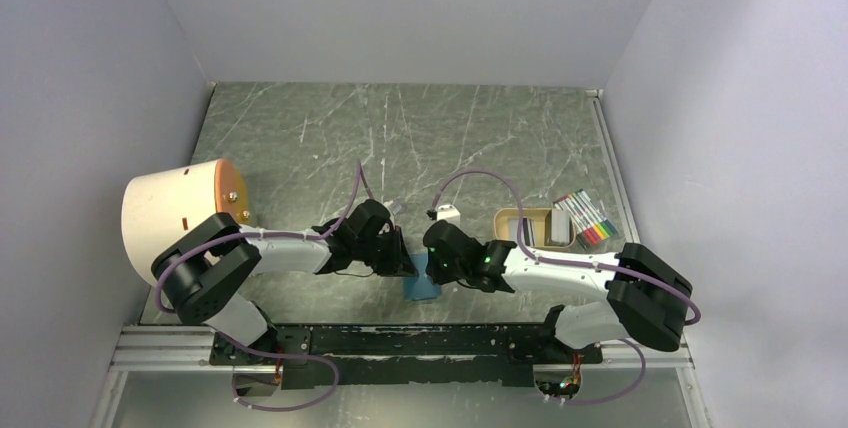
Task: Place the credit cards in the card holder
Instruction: Close the card holder at the center of the board.
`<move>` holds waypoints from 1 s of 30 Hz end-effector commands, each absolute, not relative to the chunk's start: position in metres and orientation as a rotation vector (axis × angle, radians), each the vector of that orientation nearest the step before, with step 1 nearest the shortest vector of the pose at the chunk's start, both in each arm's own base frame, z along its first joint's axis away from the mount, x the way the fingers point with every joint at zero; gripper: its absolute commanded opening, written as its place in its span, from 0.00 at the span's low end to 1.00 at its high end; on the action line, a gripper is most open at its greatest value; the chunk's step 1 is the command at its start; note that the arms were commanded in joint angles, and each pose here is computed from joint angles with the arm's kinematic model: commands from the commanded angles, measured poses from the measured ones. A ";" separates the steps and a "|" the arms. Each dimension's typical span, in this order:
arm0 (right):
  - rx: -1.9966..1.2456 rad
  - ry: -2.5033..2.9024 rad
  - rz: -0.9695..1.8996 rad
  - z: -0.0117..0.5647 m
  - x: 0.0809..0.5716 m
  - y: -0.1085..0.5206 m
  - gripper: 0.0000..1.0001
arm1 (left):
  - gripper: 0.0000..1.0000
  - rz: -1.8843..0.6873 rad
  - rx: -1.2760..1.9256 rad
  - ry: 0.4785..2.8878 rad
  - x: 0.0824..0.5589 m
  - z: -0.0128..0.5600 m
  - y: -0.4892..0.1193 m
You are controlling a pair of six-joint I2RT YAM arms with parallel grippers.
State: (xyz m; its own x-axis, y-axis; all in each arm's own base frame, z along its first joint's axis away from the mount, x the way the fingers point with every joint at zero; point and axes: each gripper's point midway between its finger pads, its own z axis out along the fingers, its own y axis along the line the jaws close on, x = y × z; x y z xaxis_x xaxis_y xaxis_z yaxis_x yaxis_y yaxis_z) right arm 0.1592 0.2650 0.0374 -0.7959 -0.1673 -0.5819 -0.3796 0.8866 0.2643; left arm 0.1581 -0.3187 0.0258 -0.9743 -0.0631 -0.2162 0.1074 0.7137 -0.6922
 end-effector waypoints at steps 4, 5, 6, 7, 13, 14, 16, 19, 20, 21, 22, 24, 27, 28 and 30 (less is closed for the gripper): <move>-0.414 2.481 0.544 0.042 0.157 0.275 0.00 | 0.17 -1.008 0.044 2.796 0.142 0.000 -0.304; -0.416 2.480 0.552 0.042 0.156 0.277 0.00 | 0.17 -1.008 0.043 2.794 0.143 0.000 -0.303; -0.417 2.481 0.554 0.042 0.156 0.277 0.00 | 0.17 -1.010 0.044 2.790 0.143 0.001 -0.303; -0.415 2.483 0.551 0.041 0.156 0.277 0.00 | 0.18 -1.010 0.044 2.788 0.143 0.001 -0.303; -0.418 2.490 0.545 0.039 0.155 0.278 0.00 | 0.18 -1.014 0.047 2.788 0.143 0.001 -0.304; -0.419 2.488 0.545 0.040 0.155 0.278 0.00 | 0.18 -1.014 0.047 2.789 0.142 0.001 -0.304; -0.424 2.490 0.541 0.039 0.154 0.278 0.00 | 0.18 -1.013 0.048 2.790 0.142 0.001 -0.304; -0.427 2.500 0.534 0.037 0.152 0.277 0.00 | 0.18 -1.011 0.046 2.789 0.142 0.001 -0.303; -0.431 2.503 0.533 0.036 0.151 0.277 0.00 | 0.18 -1.012 0.047 2.787 0.143 0.001 -0.303; -0.434 2.504 0.536 0.035 0.150 0.278 0.00 | 0.18 -1.009 0.048 2.788 0.142 0.001 -0.303; -0.438 2.506 0.536 0.034 0.148 0.278 0.00 | 0.18 -1.010 0.045 2.789 0.142 0.001 -0.303; -0.446 2.510 0.538 0.034 0.146 0.279 0.00 | 0.18 -1.010 0.045 2.789 0.142 0.000 -0.302; -0.454 2.524 0.531 0.031 0.138 0.280 0.00 | 0.18 -1.006 0.042 2.790 0.142 0.000 -0.302; -0.469 2.524 0.523 0.029 0.134 0.281 0.00 | 0.18 -1.006 0.041 2.789 0.142 0.000 -0.302; -0.485 2.536 0.501 0.023 0.129 0.279 0.00 | 0.18 -1.006 0.039 2.788 0.142 0.000 -0.302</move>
State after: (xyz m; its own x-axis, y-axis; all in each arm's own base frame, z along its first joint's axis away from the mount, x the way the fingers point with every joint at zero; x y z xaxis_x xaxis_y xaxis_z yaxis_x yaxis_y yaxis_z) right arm 0.1548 0.2707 0.0363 -0.7783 -0.1938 -0.5972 -0.4003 0.8859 0.2342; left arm 0.1578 -0.3188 0.0257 -0.9746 -0.0622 -0.2154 0.1076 0.7131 -0.6928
